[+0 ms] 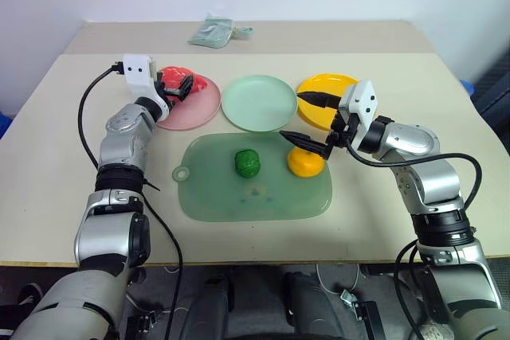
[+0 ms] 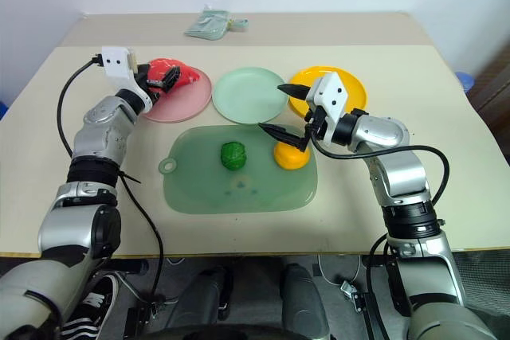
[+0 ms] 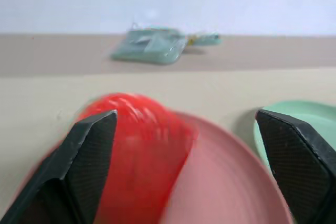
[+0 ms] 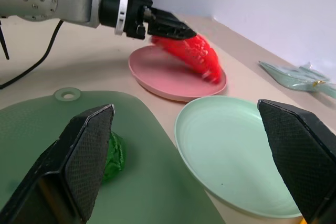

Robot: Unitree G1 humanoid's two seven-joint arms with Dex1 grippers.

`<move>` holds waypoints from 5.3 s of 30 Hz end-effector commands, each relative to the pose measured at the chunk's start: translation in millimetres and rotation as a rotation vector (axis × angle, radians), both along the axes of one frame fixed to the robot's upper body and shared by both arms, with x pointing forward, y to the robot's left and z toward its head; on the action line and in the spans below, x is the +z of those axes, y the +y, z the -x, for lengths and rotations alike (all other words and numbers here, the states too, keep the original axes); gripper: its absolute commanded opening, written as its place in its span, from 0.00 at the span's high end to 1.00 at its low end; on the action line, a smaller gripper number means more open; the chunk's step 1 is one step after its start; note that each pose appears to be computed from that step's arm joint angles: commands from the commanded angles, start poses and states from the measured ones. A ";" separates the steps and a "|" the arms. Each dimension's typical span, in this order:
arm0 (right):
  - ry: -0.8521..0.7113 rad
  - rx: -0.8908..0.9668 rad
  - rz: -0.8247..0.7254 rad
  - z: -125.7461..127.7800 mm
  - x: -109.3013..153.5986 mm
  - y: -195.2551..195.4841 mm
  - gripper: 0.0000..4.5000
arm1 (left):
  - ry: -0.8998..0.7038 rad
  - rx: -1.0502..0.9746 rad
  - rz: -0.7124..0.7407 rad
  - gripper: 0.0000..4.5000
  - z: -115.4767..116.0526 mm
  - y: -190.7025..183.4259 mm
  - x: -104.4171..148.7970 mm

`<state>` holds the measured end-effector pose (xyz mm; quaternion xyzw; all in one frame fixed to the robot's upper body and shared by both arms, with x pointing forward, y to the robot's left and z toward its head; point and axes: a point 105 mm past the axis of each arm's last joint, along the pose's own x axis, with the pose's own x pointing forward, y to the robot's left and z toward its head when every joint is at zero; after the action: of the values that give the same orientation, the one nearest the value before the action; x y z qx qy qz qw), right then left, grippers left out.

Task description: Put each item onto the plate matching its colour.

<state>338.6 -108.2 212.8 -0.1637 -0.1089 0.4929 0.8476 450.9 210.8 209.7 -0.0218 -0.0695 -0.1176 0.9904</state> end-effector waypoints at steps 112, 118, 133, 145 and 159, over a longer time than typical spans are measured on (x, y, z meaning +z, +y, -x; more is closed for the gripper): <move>0.129 -0.532 0.058 -83.2 -9.5 -63.9 0.26 | -0.076 -0.912 -0.277 0.00 128.9 -89.6 18.0; 0.116 -0.718 0.046 -114.5 -17.6 -79.5 0.26 | -0.063 -0.915 -0.245 0.00 130.3 -92.4 8.9; -0.015 -0.628 -0.128 -117.1 23.6 -77.0 0.01 | -0.034 -0.907 -0.228 0.00 140.2 -76.1 -7.4; 0.036 0.278 0.110 52.1 -3.6 -20.0 0.01 | -0.024 -0.905 -0.244 0.00 145.9 -51.9 -7.4; 0.133 0.206 0.180 76.3 -16.1 -37.4 0.01 | 0.007 -0.948 -0.239 0.00 148.0 -54.7 -28.8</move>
<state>266.1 -145.7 184.2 -0.1857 -0.0036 0.6007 0.7776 302.9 160.6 177.2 0.0518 -0.0232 -0.5525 0.8315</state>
